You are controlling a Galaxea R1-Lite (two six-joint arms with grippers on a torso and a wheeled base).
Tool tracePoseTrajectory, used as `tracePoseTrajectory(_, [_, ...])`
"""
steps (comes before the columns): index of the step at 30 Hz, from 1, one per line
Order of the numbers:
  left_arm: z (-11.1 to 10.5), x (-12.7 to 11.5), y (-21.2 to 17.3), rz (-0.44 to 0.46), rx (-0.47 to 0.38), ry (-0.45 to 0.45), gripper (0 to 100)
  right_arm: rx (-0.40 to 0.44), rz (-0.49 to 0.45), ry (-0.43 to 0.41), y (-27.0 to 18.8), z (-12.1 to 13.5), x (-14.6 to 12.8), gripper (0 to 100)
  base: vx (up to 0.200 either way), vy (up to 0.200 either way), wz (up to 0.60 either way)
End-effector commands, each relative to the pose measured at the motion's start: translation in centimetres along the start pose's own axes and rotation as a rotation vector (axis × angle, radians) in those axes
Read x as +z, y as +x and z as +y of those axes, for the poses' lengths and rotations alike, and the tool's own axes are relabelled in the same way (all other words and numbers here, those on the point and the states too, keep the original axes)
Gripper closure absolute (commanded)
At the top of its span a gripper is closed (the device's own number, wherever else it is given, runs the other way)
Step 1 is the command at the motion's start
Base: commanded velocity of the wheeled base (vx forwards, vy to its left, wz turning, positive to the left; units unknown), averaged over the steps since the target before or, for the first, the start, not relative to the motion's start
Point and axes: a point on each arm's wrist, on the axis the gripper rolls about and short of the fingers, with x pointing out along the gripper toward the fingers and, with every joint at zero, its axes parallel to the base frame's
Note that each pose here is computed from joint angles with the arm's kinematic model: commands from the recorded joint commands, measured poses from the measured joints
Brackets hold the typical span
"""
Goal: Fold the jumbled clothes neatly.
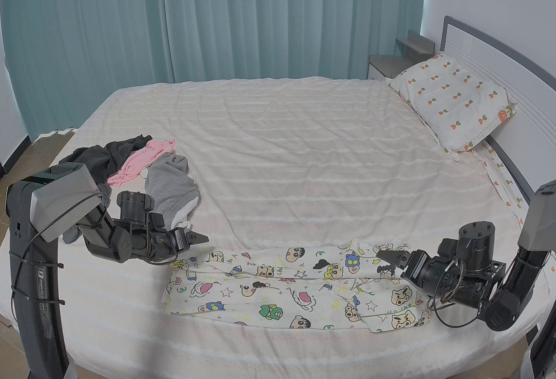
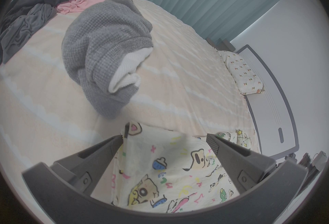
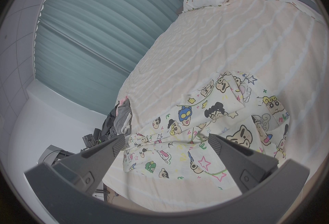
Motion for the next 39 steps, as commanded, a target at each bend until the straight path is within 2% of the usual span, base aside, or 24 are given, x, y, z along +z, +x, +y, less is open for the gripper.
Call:
tracePoseTrajectory(1, [-0.2, -0.5, -0.5, 0.019, -0.015, -0.007, 0, -0.014, 0.012, 0.001, 0.1, -0.4, -0.3, 0, 0.000, 0.000, 0.00])
tracePoseTrajectory(8, [-0.2, -0.6, -0.5, 0.020, -0.014, -0.009, 0, -0.016, 0.014, 0.001, 0.1, -0.4, -0.3, 0, 0.000, 0.000, 0.00])
tracePoseTrajectory(9, [-0.2, -0.5, -0.6, 0.017, -0.014, -0.008, 100, -0.015, 0.015, 0.003, 0.1, -0.4, -0.3, 0, 0.000, 0.000, 0.00])
tracePoseTrajectory(27, [-0.7, 0.3, -2.3, -0.027, -0.020, 0.014, 100, -0.012, 0.016, 0.001, 0.1, -0.3, -0.4, 0, 0.000, 0.000, 0.00])
tracePoseTrajectory(31, [-0.7, 0.3, -3.0, -0.068, -0.034, 0.026, 100, -0.012, 0.016, 0.000, 0.1, -0.3, -0.4, 0, 0.000, 0.000, 0.00])
tracePoseTrajectory(35, [-0.5, 0.1, -3.6, -0.172, -0.071, 0.062, 100, -0.012, 0.016, 0.000, 0.0, -0.3, -0.4, 0, 0.000, 0.000, 0.00])
tracePoseTrajectory(39, [-0.4, 0.0, -3.8, -0.232, -0.093, 0.091, 100, -0.010, 0.014, -0.001, 0.0, -0.3, -0.3, 0, 0.000, 0.000, 0.00])
